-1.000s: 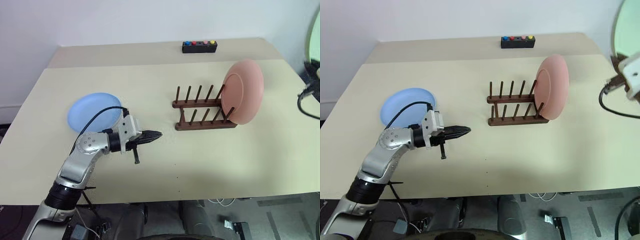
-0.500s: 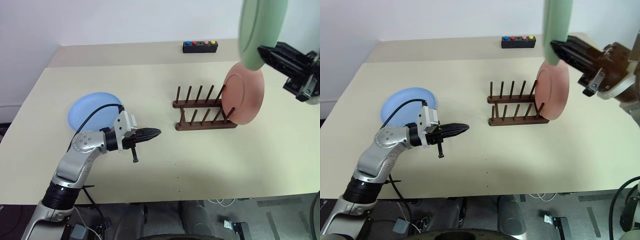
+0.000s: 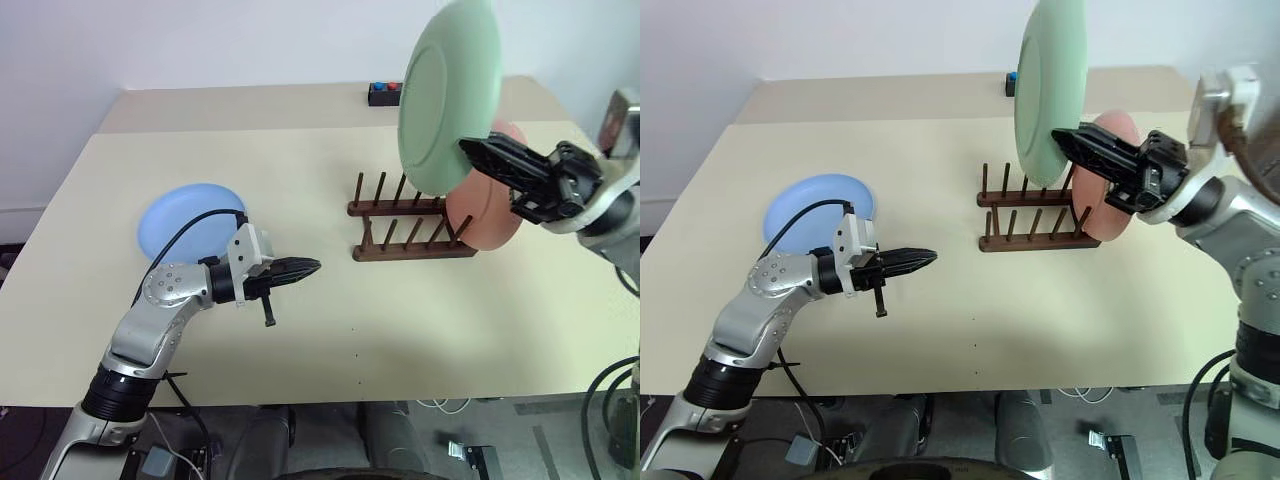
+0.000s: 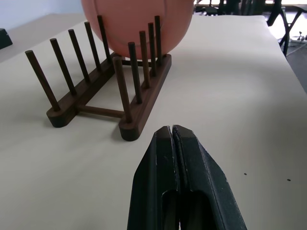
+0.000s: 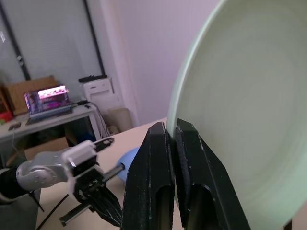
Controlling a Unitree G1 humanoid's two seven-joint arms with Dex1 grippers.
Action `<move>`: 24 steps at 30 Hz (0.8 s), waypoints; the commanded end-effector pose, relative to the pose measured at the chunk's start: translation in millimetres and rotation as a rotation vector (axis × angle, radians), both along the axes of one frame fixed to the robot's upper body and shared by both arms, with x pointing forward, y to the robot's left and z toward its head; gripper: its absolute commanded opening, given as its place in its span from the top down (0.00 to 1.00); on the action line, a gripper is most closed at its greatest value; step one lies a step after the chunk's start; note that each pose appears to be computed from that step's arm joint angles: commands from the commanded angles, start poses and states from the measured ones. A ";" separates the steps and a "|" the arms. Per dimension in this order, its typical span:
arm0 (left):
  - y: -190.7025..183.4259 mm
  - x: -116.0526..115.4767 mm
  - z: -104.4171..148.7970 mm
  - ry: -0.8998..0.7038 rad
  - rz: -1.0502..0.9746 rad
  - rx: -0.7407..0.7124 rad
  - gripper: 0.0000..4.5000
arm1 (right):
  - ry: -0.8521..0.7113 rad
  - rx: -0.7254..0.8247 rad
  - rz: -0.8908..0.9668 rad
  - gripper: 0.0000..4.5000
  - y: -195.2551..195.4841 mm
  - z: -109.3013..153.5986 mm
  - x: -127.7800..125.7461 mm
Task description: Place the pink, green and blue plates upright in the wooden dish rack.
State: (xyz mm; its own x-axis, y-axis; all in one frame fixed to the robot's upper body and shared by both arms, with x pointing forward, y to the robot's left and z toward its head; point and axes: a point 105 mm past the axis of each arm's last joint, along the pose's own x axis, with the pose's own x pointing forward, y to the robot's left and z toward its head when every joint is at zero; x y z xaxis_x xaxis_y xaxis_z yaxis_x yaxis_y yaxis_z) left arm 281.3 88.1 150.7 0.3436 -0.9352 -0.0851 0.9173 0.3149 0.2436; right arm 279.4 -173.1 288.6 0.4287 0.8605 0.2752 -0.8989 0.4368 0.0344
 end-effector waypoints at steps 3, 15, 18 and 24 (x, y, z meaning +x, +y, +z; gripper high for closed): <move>1.3 -3.2 9.6 -0.053 -0.002 0.002 1.00 | -0.022 0.018 -0.009 0.99 -6.3 4.2 6.9; 1.5 -4.1 8.8 -0.056 0.005 0.010 1.00 | 0.043 0.017 -0.047 0.99 -20.9 -15.0 17.8; 1.1 -4.1 8.9 -0.057 0.004 0.012 1.00 | 0.056 0.016 -0.052 0.99 -23.4 -18.6 18.4; -0.1 -4.5 8.3 -0.059 0.001 0.017 1.00 | 0.082 0.017 -0.073 0.99 -29.1 -25.6 19.9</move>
